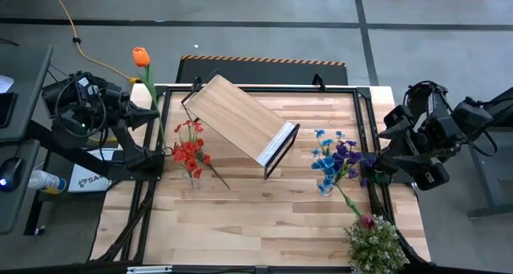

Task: Pick and place flowers into a vace then onto a shelf
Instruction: Put the orange tulip into the left transparent vase

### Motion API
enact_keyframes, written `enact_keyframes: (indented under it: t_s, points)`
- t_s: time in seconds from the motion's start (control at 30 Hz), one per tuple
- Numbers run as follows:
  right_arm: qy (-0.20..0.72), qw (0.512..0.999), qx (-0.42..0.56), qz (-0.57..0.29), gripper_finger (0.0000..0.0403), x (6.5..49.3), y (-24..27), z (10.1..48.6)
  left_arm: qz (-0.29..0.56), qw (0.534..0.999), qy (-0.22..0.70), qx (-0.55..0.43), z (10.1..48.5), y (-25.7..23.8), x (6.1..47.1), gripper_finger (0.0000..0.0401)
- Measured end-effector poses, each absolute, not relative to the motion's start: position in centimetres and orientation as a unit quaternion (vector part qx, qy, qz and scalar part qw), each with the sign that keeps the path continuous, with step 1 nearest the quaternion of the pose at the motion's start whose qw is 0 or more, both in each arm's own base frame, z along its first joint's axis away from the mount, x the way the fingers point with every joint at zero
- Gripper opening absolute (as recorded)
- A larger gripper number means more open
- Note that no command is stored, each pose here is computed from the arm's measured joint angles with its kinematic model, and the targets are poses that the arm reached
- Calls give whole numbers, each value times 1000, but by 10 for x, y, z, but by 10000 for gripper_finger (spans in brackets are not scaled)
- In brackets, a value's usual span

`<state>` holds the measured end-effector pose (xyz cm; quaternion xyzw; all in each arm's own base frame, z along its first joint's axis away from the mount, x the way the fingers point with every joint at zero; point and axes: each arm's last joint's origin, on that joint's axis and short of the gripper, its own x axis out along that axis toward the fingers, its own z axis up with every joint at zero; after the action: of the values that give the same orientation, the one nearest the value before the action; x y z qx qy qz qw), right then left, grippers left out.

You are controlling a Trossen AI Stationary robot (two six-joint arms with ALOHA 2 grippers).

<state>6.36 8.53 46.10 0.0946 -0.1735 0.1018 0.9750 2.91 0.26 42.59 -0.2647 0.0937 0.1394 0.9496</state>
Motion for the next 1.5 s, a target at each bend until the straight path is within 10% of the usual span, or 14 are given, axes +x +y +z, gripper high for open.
enact_keyframes:
  t_s: [1.0, 1.5]
  points:
    - [-212, 971, 83, 69, 265, 66, 88, 470, 110, 953, 104, -263, 407, 81, -33, 20]
    - [-263, 962, 21, 66, 265, 79, 122, 471, 85, 970, 45, -222, 405, 40, -76, 20]
